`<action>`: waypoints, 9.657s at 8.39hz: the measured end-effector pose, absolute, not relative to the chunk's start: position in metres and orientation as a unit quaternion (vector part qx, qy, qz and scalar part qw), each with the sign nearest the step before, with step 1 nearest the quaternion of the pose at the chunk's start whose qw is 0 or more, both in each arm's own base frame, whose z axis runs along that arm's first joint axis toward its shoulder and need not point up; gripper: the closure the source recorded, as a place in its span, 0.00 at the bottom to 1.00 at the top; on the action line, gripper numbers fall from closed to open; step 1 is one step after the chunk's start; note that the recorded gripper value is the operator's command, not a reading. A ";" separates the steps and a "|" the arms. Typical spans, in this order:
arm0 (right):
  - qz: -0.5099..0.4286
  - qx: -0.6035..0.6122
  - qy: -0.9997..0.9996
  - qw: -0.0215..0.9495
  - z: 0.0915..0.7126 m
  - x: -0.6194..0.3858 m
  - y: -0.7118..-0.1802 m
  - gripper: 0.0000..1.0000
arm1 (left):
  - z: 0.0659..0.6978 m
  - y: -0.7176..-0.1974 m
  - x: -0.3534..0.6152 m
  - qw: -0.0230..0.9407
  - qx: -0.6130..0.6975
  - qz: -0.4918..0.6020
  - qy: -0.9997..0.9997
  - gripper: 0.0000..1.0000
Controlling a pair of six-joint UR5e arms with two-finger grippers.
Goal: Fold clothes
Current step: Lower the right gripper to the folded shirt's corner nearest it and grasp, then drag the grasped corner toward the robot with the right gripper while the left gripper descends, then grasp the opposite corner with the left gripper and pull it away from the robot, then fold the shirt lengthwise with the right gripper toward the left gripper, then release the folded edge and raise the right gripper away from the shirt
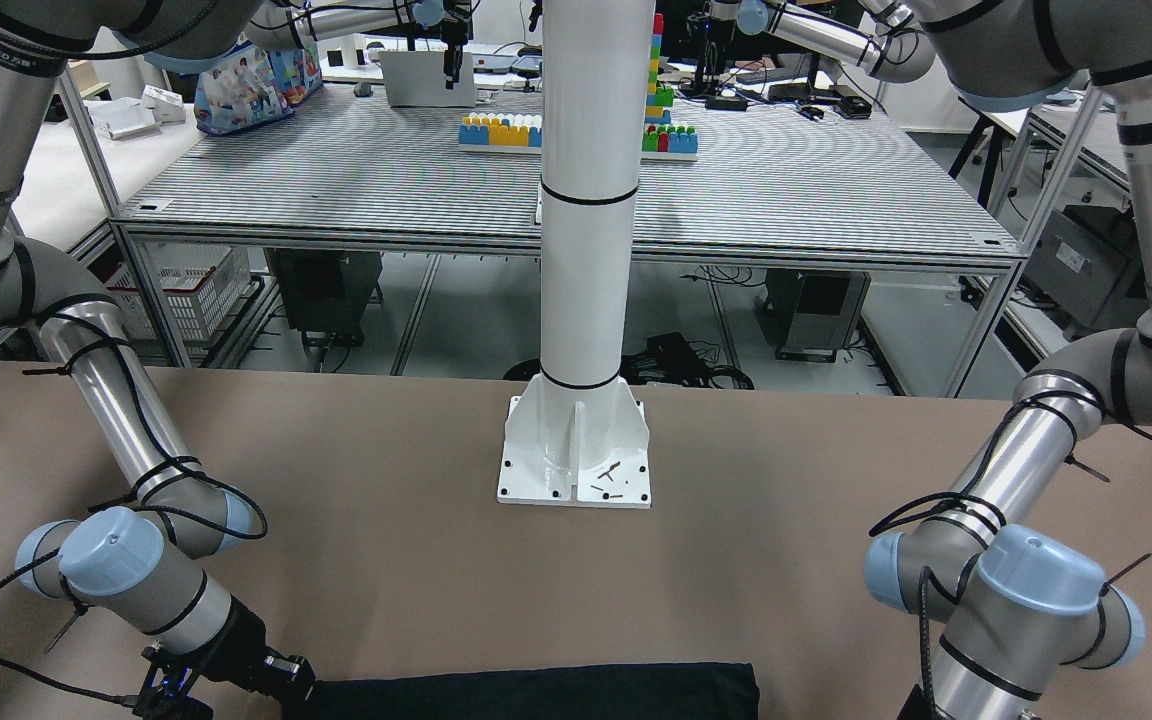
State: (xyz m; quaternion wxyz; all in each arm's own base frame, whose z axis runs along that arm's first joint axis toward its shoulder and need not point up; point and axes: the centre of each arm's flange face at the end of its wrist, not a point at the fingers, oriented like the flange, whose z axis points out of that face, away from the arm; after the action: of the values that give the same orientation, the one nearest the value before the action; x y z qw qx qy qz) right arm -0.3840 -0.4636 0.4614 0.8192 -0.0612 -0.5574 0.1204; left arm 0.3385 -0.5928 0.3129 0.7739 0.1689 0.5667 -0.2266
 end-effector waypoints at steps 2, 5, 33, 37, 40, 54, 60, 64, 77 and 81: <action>0.113 -0.060 -0.566 0.815 0.451 -0.377 -0.456 1.00 | 0.314 -0.593 0.338 0.774 0.169 -0.227 0.566 0.00; 0.057 -0.082 -0.598 0.795 0.405 -0.377 -0.408 1.00 | 0.315 -0.593 0.337 0.776 0.173 -0.223 0.565 0.00; 0.123 0.000 -0.619 0.776 0.307 -0.374 -0.387 0.05 | 0.421 -0.405 0.436 0.796 0.122 -0.196 0.559 1.00; 0.124 -0.001 -0.617 0.777 0.310 -0.373 -0.387 0.05 | 0.406 -0.405 0.438 0.792 0.108 -0.181 0.573 1.00; 0.124 -0.001 -0.617 0.777 0.311 -0.373 -0.386 0.05 | 0.393 -0.436 0.424 0.791 0.131 -0.177 0.571 1.00; 0.142 0.039 -0.579 0.802 0.313 -0.374 -0.405 0.05 | 0.245 -0.712 0.485 0.808 0.239 -0.236 0.484 0.00; 0.084 0.130 -0.442 0.883 0.216 -0.443 -0.448 0.05 | 0.268 -0.718 0.397 0.815 0.235 -0.158 0.506 0.00; 0.090 0.139 -0.381 0.910 0.193 -0.523 -0.493 0.05 | 0.290 -0.723 0.371 0.821 0.237 -0.141 0.500 0.00; 0.062 0.164 -0.314 0.933 0.261 -0.560 -0.549 0.06 | 0.308 -0.714 0.369 0.823 0.231 -0.143 0.498 0.00; 0.056 0.166 -0.307 0.935 0.268 -0.556 -0.557 0.06 | 0.305 -0.713 0.372 0.823 0.231 -0.143 0.500 0.00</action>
State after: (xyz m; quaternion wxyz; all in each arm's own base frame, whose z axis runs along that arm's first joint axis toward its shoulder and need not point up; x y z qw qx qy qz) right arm -0.5559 -0.5574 0.2679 0.9354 0.1657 -0.3073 0.0562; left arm 0.3724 -0.7126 0.3050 0.8225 0.2306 0.4997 -0.1435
